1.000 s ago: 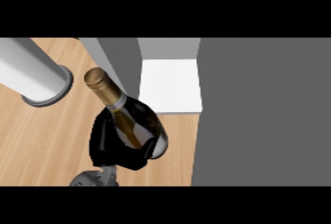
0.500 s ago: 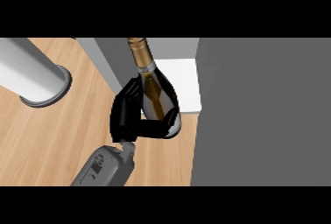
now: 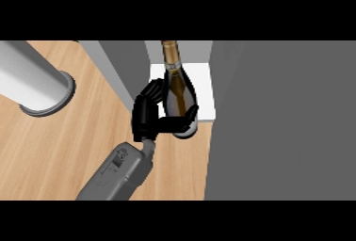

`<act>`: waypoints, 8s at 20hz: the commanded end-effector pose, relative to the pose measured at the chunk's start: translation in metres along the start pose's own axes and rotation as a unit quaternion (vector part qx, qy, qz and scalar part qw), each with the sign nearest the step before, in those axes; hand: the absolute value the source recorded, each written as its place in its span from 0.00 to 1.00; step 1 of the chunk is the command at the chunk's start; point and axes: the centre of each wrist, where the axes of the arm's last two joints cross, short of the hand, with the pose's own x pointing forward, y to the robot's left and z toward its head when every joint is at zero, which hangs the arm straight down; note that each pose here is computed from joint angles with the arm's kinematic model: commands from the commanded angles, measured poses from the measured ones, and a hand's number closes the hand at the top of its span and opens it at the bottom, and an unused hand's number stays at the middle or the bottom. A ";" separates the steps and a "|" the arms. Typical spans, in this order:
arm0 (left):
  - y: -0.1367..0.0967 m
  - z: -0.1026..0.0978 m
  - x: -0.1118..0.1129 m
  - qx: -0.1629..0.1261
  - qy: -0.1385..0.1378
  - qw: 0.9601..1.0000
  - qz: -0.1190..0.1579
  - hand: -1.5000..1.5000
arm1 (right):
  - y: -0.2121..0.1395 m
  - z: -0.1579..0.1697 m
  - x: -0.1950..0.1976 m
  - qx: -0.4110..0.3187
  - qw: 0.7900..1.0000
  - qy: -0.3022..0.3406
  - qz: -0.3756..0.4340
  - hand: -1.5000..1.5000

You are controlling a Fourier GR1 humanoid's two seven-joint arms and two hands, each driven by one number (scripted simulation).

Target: Pick up the wine, place it into the cabinet and close the cabinet

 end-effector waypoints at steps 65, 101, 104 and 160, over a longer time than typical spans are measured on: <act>0.037 -0.121 -0.007 0.153 -0.014 0.963 -0.221 0.00 | 0.000 0.027 0.015 0.029 0.998 -0.044 -0.039 0.00; 0.004 -0.064 0.015 -0.042 -0.093 0.995 -0.021 0.00 | 0.008 0.047 0.028 0.013 0.999 -0.025 -0.027 0.00; -0.005 -0.022 -0.009 -0.047 -0.090 0.995 -0.006 0.00 | 0.003 0.042 0.030 0.012 0.999 -0.039 -0.027 0.00; 0.213 0.160 0.106 -0.054 -0.115 0.992 0.011 0.00 | 0.137 -0.066 -0.003 0.254 0.965 0.035 -0.047 1.00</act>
